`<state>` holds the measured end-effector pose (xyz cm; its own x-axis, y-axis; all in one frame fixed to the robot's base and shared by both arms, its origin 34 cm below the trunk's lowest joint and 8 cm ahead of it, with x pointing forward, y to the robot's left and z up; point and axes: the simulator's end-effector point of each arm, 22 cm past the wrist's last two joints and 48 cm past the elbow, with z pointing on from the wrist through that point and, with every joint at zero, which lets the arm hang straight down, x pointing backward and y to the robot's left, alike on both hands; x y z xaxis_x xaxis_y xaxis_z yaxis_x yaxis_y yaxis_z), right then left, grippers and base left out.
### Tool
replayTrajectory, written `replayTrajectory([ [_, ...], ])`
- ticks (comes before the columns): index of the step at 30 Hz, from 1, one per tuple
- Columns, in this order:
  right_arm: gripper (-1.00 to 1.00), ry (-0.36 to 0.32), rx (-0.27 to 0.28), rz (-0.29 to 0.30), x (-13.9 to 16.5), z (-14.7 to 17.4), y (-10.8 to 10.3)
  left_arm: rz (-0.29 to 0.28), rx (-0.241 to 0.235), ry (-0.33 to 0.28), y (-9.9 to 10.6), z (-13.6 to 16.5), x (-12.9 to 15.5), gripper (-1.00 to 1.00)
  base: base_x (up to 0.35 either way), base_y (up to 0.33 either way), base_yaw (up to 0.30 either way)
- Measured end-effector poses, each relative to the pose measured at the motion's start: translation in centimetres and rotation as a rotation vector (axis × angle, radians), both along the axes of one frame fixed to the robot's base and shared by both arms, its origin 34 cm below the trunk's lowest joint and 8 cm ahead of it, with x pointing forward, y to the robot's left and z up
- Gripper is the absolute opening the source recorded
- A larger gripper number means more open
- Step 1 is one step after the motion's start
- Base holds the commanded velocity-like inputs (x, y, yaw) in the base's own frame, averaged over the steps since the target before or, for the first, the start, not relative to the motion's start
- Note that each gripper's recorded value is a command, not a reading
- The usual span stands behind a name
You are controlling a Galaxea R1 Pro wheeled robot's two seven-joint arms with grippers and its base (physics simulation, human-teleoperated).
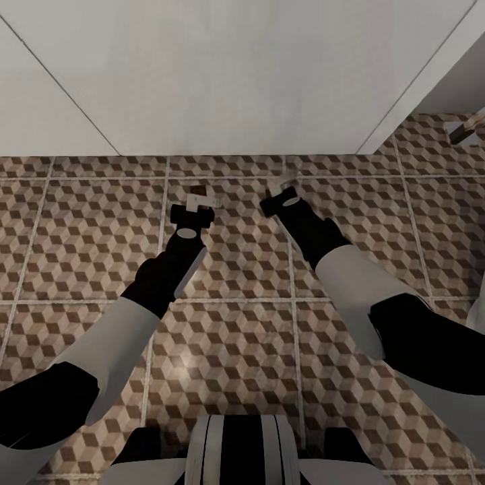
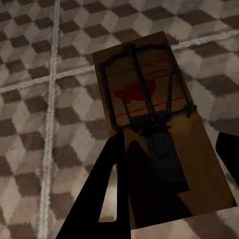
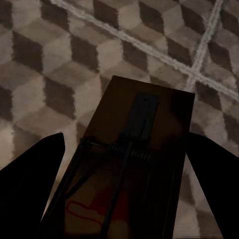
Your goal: Take the four mousetraps from the cabinet in the bathroom and place them on the bathroom floor. Make sure all four end up on the same floor surface, and ensure that at least two of them are either under or directly next to the same bathroom sink.
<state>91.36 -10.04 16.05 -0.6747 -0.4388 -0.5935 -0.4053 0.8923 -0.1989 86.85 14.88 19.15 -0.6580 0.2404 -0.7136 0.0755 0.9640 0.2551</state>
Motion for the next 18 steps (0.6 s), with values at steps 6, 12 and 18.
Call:
replayTrajectory([
  [6,-1.00,0.006,-0.003,-0.002,-0.30,-0.44,-0.17,0.000,0.000,0.002,-0.03,-0.08,-0.14,-1.00,0.000,0.000,0.000],
  [12,-1.00,0.007,-0.005,-0.004,-0.34,-0.52,-0.27,-0.005,-0.001,-0.001,-0.29,0.04,-0.13,-1.00,0.000,0.000,0.000],
  [18,-1.00,0.017,-0.018,-0.013,-0.70,-1.03,-0.70,-0.006,-0.001,0.000,-0.32,-0.02,-0.21,-1.00,0.000,0.000,0.000],
])
